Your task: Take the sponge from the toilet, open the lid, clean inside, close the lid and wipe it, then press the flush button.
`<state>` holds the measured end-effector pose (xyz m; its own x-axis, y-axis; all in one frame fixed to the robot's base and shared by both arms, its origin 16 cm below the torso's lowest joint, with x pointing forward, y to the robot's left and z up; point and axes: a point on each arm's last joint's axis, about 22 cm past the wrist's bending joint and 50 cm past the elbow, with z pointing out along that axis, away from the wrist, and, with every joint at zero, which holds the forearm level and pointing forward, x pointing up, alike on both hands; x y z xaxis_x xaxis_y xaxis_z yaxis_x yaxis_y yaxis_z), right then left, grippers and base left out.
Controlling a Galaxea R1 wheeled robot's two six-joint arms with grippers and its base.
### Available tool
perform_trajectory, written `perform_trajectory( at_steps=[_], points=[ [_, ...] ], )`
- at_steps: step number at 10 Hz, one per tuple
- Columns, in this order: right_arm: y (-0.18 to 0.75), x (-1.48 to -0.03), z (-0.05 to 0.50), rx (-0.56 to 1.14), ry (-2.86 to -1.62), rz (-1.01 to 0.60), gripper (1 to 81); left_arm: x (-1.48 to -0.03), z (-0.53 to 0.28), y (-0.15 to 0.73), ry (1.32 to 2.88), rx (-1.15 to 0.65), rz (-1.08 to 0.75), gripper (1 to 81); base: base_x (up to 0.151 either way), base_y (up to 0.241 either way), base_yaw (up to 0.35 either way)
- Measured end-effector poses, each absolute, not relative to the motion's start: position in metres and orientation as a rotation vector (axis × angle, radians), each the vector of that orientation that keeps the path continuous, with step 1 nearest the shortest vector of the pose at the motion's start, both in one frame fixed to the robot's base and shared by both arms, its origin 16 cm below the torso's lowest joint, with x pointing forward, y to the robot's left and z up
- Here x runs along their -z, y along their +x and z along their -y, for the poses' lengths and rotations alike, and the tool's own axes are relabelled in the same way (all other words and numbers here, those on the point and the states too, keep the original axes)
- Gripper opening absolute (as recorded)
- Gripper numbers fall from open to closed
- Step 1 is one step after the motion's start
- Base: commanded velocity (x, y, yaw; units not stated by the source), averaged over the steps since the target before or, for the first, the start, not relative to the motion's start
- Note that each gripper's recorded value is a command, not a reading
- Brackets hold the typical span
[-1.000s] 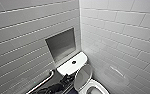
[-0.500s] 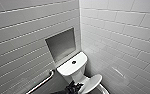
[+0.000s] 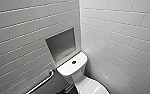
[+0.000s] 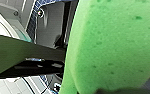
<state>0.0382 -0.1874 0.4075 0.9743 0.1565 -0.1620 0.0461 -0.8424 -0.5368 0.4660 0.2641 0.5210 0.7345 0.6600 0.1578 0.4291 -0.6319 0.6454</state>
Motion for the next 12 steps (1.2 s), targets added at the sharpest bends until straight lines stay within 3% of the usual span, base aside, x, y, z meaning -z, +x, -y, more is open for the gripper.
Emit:
perform_trajectory(
  at_steps=[6,9,12],
  points=[
    [0.107,-0.408,0.241,-0.104,-2.578,0.035,1.0,-0.482,-0.329,0.225,2.545,-0.255,-0.706,81.1,0.0,0.0,0.0],
    [0.195,-0.411,0.234,0.033,-2.538,0.011,1.0,-0.477,-0.311,0.123,2.572,-0.112,-0.629,81.1,0.0,0.0,0.0],
    [0.192,-0.432,0.206,-0.001,-2.458,-0.045,1.0,-0.475,-0.3,0.051,2.592,-0.006,-0.589,81.1,0.0,0.0,0.0]
  ],
)
